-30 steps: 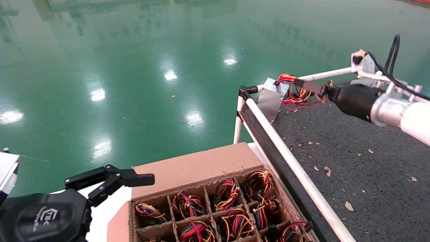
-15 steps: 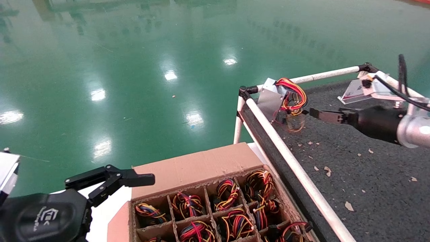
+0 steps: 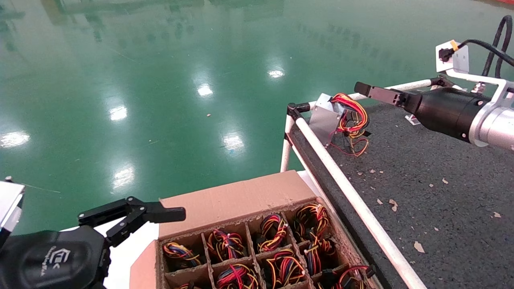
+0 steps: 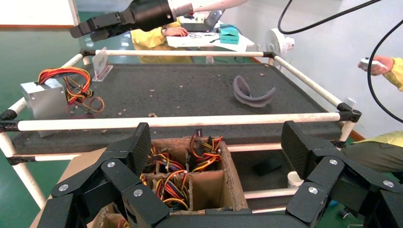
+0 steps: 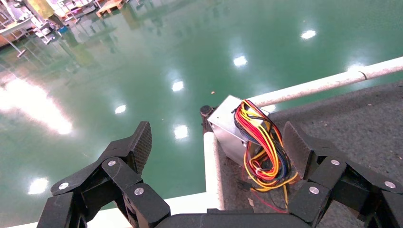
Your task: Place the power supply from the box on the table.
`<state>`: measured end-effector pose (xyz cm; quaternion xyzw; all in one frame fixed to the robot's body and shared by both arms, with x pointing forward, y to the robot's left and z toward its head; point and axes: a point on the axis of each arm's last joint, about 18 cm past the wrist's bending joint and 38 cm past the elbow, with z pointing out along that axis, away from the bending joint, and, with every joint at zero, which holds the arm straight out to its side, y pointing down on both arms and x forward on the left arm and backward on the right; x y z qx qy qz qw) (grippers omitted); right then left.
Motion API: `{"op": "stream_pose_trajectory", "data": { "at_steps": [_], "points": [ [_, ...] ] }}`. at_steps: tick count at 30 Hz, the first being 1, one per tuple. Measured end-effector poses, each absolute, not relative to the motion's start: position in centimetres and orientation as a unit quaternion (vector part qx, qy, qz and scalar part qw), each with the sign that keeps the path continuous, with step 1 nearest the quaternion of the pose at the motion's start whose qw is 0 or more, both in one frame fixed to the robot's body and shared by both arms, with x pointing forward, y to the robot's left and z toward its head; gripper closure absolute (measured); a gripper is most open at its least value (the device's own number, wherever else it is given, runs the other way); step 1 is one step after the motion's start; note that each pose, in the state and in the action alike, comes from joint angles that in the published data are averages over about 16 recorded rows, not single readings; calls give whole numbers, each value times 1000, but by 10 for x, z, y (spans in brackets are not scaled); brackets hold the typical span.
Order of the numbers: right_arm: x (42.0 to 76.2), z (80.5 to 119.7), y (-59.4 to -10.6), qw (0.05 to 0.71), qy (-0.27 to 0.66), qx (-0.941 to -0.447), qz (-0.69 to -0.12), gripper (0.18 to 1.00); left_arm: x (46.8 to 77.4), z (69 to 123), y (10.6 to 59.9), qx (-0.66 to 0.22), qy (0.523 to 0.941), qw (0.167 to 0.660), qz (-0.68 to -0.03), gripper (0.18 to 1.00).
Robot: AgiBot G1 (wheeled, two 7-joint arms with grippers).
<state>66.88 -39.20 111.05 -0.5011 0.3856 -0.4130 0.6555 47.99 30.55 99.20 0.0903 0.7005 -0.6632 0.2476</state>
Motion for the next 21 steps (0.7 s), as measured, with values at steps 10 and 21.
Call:
{"op": "stream_pose_trajectory", "data": {
  "at_steps": [10,21],
  "points": [
    [675,1117,-404,689,332,-487,-422,179,480,992,306,90,700,248,-663,184],
    [669,1113,-418,711,250,-491,-436,179,480,992,306,90,700,248,-663,184]
  ]
}}
